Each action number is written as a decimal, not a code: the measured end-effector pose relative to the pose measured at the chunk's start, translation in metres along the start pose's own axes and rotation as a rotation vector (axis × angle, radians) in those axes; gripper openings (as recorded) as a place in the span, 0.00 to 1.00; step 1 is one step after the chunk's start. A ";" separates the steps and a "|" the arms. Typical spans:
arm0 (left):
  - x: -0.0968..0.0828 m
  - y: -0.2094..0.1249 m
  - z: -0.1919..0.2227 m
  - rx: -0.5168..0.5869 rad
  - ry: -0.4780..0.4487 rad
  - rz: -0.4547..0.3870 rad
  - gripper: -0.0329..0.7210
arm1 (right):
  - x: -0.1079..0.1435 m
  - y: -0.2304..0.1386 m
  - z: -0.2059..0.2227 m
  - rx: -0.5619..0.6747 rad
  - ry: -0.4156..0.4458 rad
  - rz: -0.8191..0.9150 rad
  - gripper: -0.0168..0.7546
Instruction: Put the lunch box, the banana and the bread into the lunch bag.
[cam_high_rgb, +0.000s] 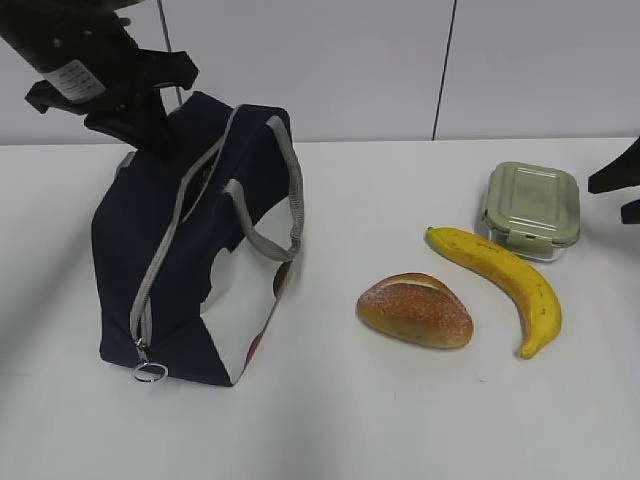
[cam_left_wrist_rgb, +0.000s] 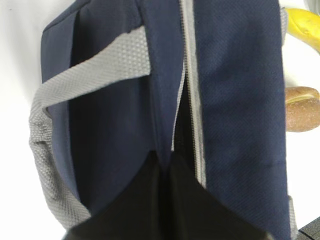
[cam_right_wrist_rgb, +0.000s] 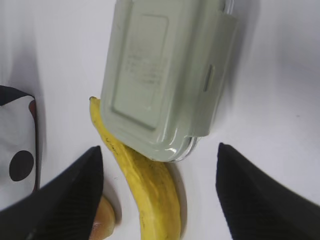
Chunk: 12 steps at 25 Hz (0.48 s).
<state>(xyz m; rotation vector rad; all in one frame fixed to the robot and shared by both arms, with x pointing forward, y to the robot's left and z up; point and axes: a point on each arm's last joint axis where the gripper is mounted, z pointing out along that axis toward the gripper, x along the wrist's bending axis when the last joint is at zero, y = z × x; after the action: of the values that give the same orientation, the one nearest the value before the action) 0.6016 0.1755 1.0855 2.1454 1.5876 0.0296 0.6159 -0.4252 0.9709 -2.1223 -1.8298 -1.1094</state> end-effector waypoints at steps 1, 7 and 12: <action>0.000 0.000 0.000 0.000 -0.001 0.000 0.04 | -0.006 0.000 0.007 0.007 0.011 0.002 0.72; 0.000 0.000 0.000 -0.001 -0.001 -0.001 0.04 | -0.036 0.013 0.040 0.037 0.074 0.009 0.80; 0.000 0.000 0.000 -0.001 -0.001 -0.001 0.04 | -0.051 0.028 0.059 0.033 0.151 0.013 0.80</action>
<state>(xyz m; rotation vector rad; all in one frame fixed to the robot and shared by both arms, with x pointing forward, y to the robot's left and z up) 0.6017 0.1754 1.0856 2.1438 1.5873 0.0294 0.6672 -0.4423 0.9079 -1.9717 -1.7520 -1.1928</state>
